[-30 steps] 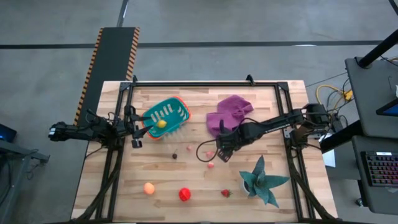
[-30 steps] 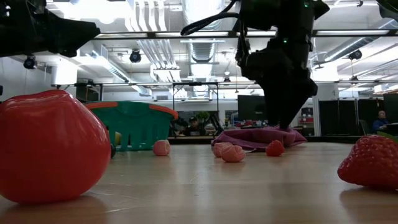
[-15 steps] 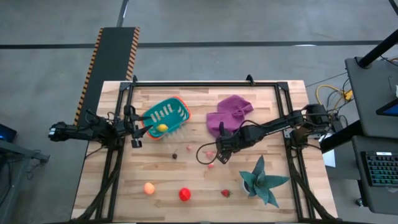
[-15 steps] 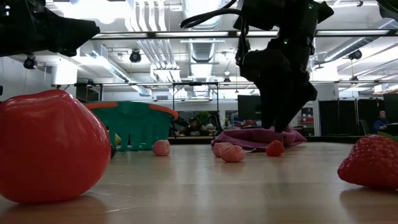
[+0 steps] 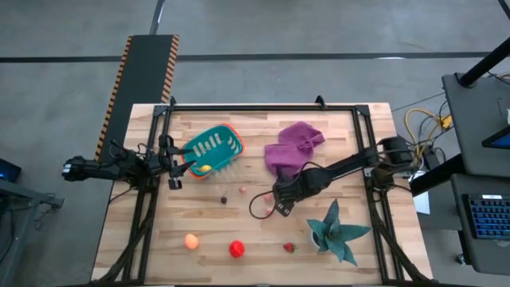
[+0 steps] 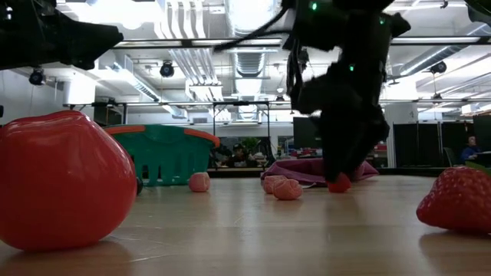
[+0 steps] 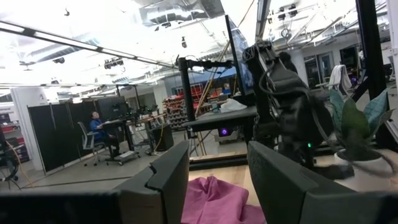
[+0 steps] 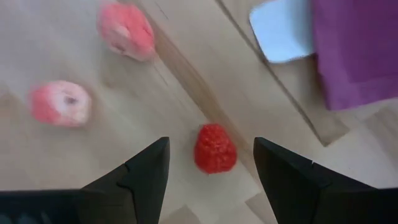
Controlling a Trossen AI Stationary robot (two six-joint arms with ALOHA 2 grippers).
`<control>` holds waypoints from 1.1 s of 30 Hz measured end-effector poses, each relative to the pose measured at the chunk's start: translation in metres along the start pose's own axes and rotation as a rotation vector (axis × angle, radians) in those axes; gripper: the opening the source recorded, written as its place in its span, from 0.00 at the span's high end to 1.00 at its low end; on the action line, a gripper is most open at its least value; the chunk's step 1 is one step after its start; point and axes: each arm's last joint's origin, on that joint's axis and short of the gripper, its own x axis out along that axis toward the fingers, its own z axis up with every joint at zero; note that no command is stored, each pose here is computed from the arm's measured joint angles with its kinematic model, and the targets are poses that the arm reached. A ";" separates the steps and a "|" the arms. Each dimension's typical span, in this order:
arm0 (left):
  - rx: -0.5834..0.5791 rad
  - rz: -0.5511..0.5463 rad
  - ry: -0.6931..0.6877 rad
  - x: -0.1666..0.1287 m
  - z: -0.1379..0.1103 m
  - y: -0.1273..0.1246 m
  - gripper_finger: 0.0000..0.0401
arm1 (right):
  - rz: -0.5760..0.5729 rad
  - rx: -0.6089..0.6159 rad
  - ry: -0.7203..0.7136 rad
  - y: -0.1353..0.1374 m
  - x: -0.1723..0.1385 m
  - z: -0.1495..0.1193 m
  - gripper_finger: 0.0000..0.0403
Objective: Pick and placing Produce into tupperware
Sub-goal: Put the red raspberry into the blue basket
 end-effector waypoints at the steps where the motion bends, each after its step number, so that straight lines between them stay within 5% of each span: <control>1: 0.001 0.001 0.002 0.000 0.000 0.000 0.62 | -0.001 -0.004 0.001 0.001 0.002 0.001 0.44; 23: 0.000 0.002 0.003 0.000 0.000 0.000 0.62 | -0.017 -0.042 0.033 0.004 0.003 0.003 0.45; 33: 0.000 0.002 0.003 0.000 0.000 0.000 0.62 | 0.005 -0.063 0.056 0.005 0.003 0.002 0.58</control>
